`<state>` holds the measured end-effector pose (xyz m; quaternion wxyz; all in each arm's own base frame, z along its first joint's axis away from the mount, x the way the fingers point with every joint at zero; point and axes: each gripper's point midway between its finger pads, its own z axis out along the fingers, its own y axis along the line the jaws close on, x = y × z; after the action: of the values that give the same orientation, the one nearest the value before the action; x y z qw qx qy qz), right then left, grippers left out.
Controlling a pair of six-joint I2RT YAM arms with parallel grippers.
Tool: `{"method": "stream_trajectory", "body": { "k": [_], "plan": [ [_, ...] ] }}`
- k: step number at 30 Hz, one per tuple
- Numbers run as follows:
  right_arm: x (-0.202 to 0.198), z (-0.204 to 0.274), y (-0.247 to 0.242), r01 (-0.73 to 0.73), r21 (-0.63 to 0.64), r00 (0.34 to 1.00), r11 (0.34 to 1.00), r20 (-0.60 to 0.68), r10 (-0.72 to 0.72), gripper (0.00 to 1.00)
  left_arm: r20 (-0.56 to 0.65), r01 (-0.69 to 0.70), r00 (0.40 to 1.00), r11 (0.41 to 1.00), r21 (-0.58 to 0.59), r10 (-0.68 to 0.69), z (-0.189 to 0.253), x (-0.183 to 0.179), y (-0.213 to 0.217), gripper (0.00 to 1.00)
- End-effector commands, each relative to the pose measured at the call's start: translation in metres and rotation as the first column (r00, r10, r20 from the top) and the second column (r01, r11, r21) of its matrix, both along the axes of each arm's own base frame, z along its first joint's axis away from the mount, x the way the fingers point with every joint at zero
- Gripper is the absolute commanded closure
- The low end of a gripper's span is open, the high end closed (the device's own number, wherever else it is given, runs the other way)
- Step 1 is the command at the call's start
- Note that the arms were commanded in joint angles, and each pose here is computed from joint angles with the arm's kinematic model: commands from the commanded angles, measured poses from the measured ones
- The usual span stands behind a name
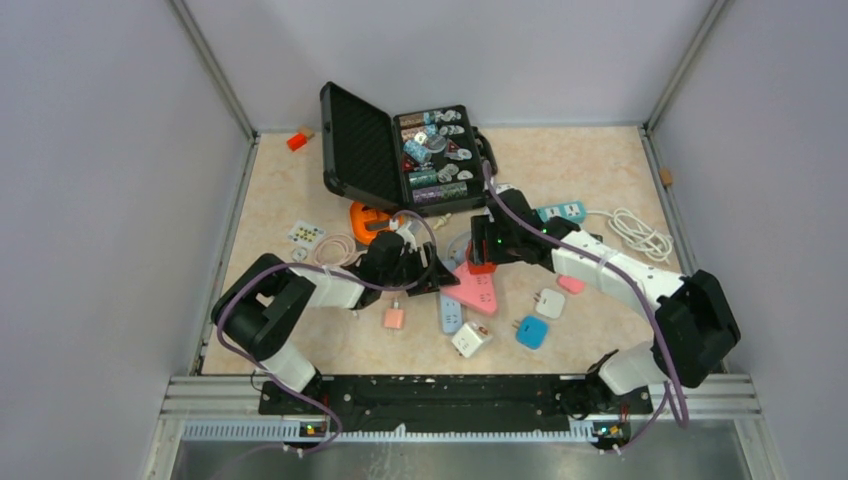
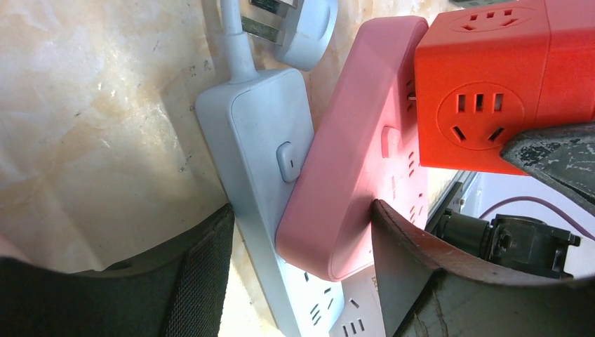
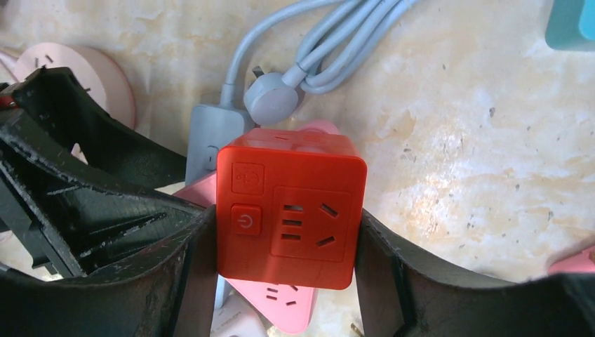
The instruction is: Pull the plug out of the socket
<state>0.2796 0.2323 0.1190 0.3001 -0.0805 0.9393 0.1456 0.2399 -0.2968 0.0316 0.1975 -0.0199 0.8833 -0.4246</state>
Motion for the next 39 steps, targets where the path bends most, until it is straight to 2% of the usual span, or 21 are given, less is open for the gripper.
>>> {"method": "stream_trajectory", "body": {
  "k": [1, 5, 8, 12, 15, 20, 29, 33, 36, 39],
  "plan": [
    [0.035, 0.140, 0.036, -0.196, 0.277, 0.879, 0.941, 0.475, 0.043, 1.00, -0.364, 0.101, 0.927, 0.873, 0.477, 0.092, -0.120, -0.097, 0.104, 1.00],
    [0.041, 0.157, 0.011, -0.098, 0.273, 0.860, 0.957, 0.508, -0.057, 1.00, -0.375, 0.096, 0.921, 0.878, 0.469, 0.100, -0.121, -0.098, 0.103, 1.00],
    [0.045, 0.169, -0.004, -0.025, 0.282, 0.865, 0.959, 0.487, -0.121, 1.00, -0.376, 0.096, 0.921, 0.877, 0.470, 0.100, -0.120, -0.095, 0.102, 1.00],
    [0.050, 0.175, -0.012, 0.026, 0.236, 0.869, 0.971, 0.475, -0.139, 1.00, -0.363, 0.086, 0.926, 0.877, 0.473, 0.105, -0.118, -0.089, 0.100, 1.00],
    [0.051, 0.163, -0.005, -0.012, 0.191, 0.881, 0.982, 0.466, -0.080, 1.00, -0.375, 0.087, 0.920, 0.872, 0.481, 0.116, -0.117, -0.090, 0.102, 1.00],
    [0.050, 0.130, 0.012, -0.024, 0.009, 0.895, 1.000, 0.445, 0.018, 1.00, -0.366, 0.072, 0.922, 0.877, 0.474, 0.122, -0.112, -0.080, 0.097, 1.00],
    [0.054, 0.113, 0.014, -0.043, -0.077, 0.905, 0.996, 0.419, 0.071, 1.00, -0.342, 0.052, 0.931, 0.879, 0.475, 0.130, -0.102, -0.057, 0.088, 1.00],
    [0.051, 0.082, 0.018, -0.064, -0.144, 0.923, 0.988, 0.367, 0.114, 1.00, -0.338, 0.053, 0.933, 0.878, 0.475, 0.126, -0.099, -0.052, 0.085, 1.00],
    [0.048, 0.065, 0.018, -0.066, -0.155, 0.934, 0.986, 0.337, 0.116, 1.00, -0.339, 0.055, 0.932, 0.877, 0.478, 0.126, -0.099, -0.052, 0.085, 1.00],
    [0.048, 0.069, 0.016, -0.054, -0.149, 0.933, 0.987, 0.344, 0.103, 1.00, -0.339, 0.055, 0.932, 0.876, 0.479, 0.127, -0.099, -0.053, 0.086, 1.00]
  ]
}}
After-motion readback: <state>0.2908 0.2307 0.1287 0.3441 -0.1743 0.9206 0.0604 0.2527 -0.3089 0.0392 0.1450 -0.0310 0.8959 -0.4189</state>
